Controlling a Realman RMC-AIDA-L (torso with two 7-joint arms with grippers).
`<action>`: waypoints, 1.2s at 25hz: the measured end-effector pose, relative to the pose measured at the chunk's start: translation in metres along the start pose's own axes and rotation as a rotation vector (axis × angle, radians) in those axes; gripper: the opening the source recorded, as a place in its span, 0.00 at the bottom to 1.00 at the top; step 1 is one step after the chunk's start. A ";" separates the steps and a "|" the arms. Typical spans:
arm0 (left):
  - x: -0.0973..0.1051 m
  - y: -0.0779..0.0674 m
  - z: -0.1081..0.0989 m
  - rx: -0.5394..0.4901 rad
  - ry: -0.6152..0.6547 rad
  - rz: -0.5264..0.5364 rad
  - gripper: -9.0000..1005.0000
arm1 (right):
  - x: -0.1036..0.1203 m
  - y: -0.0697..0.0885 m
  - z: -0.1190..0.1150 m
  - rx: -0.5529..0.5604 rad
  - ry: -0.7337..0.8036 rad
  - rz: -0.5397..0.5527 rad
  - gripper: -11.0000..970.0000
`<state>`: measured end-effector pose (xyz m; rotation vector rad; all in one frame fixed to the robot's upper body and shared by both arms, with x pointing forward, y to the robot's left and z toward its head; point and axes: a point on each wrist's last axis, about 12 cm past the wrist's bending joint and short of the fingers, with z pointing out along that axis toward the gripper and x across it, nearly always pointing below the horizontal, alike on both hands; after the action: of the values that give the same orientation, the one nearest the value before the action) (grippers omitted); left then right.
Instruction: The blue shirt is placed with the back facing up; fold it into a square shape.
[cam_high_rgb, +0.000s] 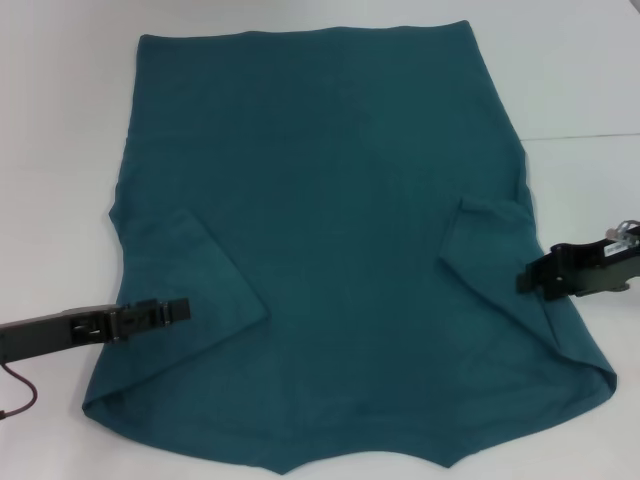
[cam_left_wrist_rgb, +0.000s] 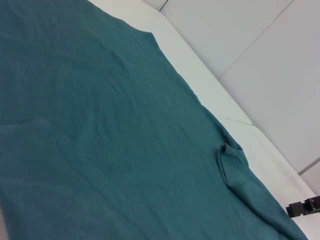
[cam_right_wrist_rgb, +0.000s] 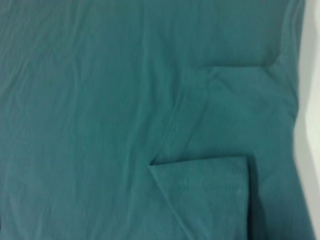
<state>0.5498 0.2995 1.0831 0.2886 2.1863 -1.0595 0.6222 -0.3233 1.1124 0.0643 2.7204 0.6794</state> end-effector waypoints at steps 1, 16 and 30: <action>0.000 0.000 0.000 0.000 0.000 -0.001 0.69 | 0.000 0.001 0.002 0.000 -0.002 -0.001 0.46; 0.002 0.002 -0.002 -0.011 -0.007 -0.005 0.69 | 0.007 0.032 0.018 -0.174 0.007 -0.098 0.46; 0.008 0.006 -0.012 -0.022 -0.006 -0.089 0.69 | 0.006 0.017 -0.006 -0.203 0.026 -0.090 0.46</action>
<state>0.5407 0.3115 1.0791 0.1791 2.2220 -1.0821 0.6143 -0.3104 1.1229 -0.1152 2.6447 0.9299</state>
